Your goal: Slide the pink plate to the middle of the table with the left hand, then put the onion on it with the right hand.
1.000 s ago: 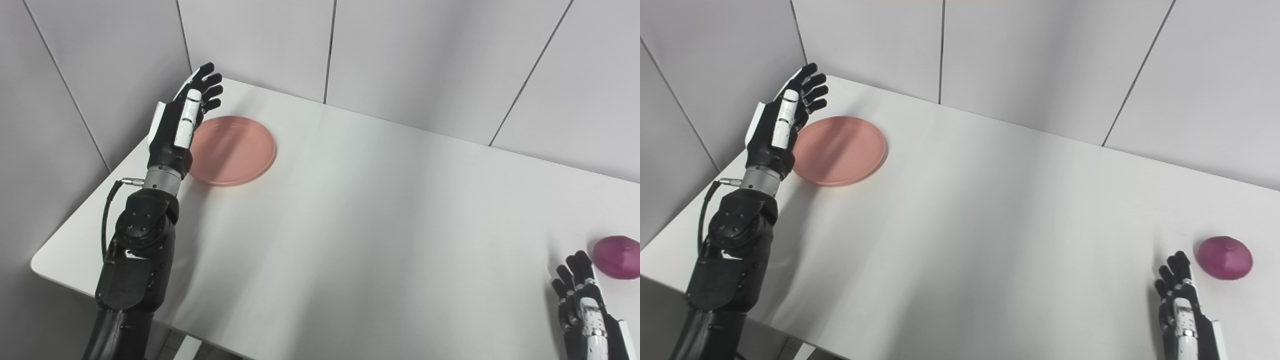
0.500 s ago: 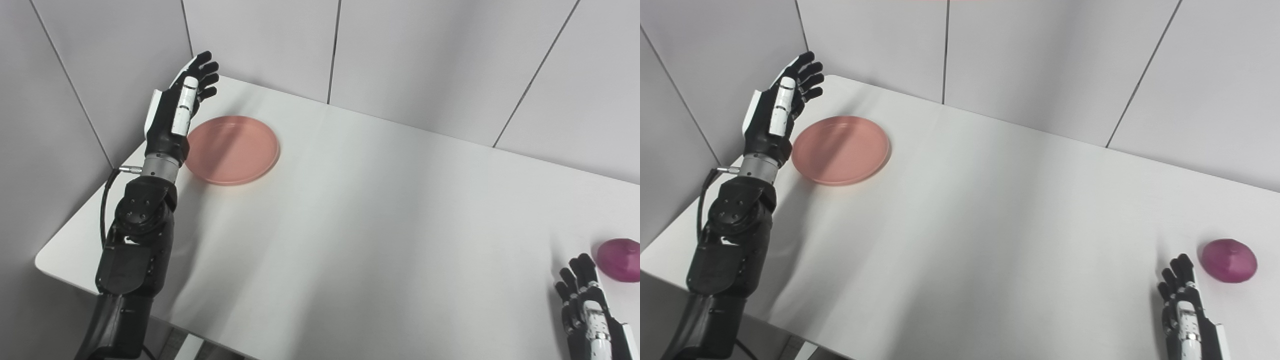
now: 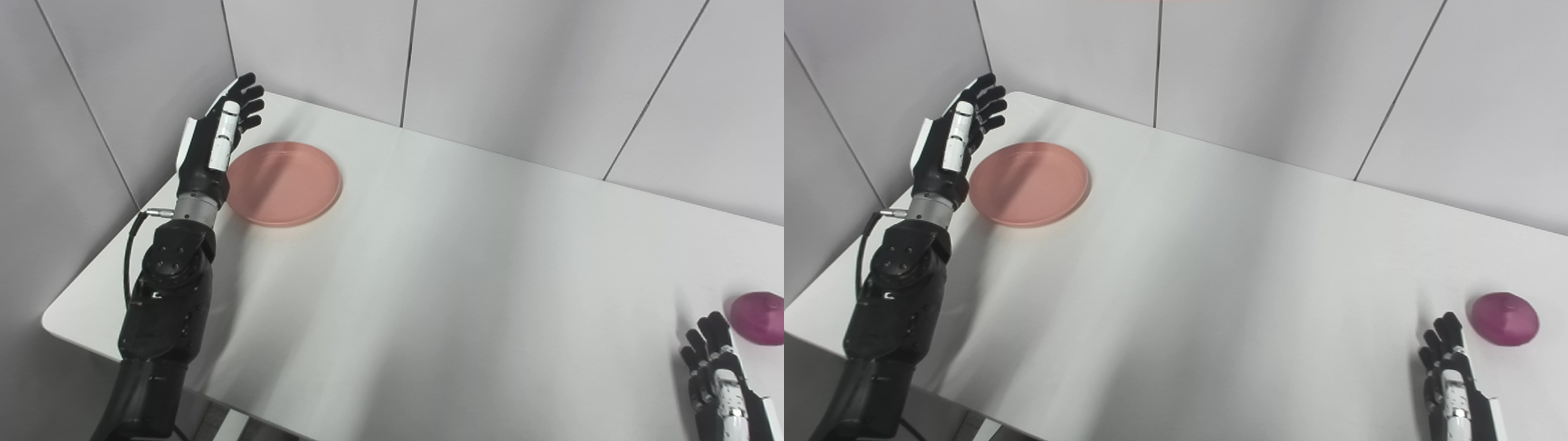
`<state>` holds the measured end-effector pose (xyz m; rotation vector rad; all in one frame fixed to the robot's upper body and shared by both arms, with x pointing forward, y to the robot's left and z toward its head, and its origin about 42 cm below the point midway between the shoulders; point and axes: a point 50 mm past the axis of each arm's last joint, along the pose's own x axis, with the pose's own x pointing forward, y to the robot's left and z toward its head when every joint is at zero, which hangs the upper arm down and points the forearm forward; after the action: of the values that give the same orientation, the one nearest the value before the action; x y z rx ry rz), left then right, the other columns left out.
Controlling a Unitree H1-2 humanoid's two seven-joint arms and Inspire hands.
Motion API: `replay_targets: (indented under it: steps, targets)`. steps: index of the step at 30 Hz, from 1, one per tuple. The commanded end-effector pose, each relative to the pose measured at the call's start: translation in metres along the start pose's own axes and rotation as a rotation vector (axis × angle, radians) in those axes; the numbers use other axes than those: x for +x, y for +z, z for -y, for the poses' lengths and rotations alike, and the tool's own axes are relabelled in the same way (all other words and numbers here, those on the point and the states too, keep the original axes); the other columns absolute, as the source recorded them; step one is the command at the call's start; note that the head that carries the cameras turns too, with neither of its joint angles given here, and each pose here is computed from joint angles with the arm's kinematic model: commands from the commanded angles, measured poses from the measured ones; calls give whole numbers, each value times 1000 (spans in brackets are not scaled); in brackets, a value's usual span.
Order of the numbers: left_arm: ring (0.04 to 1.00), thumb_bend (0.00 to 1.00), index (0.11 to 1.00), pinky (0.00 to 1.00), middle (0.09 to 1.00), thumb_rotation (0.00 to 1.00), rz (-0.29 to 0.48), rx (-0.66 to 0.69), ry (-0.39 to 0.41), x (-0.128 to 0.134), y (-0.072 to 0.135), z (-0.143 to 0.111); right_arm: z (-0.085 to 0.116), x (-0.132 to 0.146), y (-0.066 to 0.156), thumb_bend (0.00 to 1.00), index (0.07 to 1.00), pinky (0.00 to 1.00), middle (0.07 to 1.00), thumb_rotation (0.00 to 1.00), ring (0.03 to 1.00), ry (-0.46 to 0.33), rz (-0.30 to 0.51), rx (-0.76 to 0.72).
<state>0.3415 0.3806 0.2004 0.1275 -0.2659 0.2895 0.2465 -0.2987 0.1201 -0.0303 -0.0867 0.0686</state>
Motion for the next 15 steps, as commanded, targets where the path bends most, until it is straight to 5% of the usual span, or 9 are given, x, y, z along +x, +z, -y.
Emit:
replay_targets:
  steps: [1, 15]
  targets:
    - [867, 397, 848, 848, 869, 1000, 117, 22, 16, 17, 25, -4, 3, 4, 8, 33, 1000, 1000, 1000, 1000, 1000, 10, 34, -2]
    - [861, 398, 834, 844, 860, 1000, 110, 41, 54, 23, 18, -22, 4, 4, 6, 71, 1000, 1000, 1000, 1000, 1000, 12, 36, -5]
